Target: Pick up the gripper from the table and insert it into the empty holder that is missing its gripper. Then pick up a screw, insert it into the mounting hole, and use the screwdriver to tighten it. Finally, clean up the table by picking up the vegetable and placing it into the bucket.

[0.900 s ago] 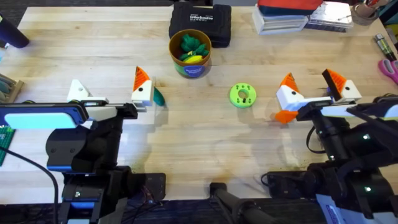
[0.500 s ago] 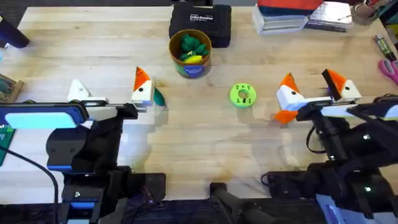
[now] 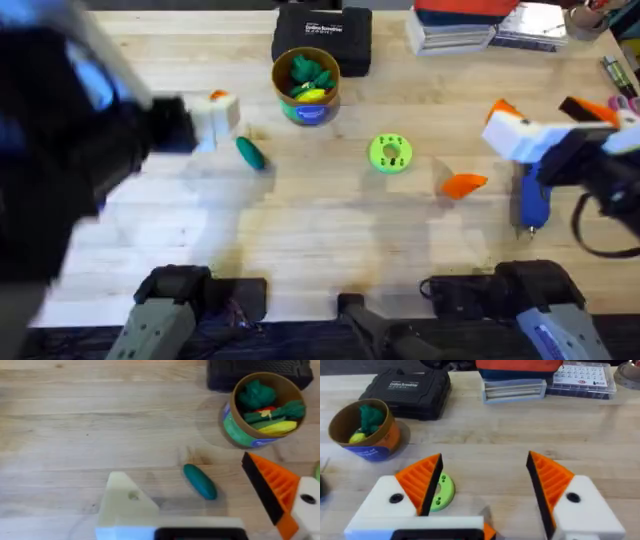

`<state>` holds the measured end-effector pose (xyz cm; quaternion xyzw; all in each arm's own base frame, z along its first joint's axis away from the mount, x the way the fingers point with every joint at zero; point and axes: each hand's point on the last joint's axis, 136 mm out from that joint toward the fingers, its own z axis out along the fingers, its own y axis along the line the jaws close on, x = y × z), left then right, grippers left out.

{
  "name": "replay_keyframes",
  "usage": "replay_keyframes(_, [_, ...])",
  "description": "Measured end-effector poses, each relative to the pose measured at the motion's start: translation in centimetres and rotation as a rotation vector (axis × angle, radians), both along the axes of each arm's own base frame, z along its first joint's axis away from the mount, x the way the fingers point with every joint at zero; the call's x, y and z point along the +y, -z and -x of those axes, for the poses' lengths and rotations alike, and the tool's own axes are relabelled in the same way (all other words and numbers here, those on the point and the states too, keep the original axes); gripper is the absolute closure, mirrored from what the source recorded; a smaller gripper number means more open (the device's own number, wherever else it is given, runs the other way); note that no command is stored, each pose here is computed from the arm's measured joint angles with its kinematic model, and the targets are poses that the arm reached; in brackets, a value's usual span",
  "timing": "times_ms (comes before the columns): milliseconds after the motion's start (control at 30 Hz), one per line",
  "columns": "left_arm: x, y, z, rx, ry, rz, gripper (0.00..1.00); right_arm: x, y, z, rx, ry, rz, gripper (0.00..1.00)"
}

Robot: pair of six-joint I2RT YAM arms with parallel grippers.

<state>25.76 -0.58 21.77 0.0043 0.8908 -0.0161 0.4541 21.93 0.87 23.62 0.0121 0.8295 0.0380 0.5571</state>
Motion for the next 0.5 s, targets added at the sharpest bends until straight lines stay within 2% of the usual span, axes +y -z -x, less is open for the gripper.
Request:
replay_keyframes(100, [-1.6,0.3,-2.1,0.078,0.072,0.056,0.015,0.1,-1.2,-0.7,0.022,-0.002,-0.002,0.007])
replay_keyframes(200, [-2.6,2.4,-2.7,0.180,0.107,0.105,0.014,0.1,-0.9,-1.1,0.048,-0.001,-0.005,0.007])
replay_keyframes(333, [-3.3,6.7,-2.9,0.370,0.043,0.226,0.014,0.1,-0.7,-1.2,0.055,-0.001,-0.005,0.007])
replay_keyframes(433, [-3.6,10.0,-2.9,0.482,-0.006,0.287,0.023,0.1,-0.7,-1.2,0.056,-0.001,-0.006,0.008])
replay_keyframes(500, [-3.8,12.2,-2.7,0.552,-0.033,0.310,0.188,0.1,-0.7,-1.2,0.055,-0.002,-0.004,0.009])
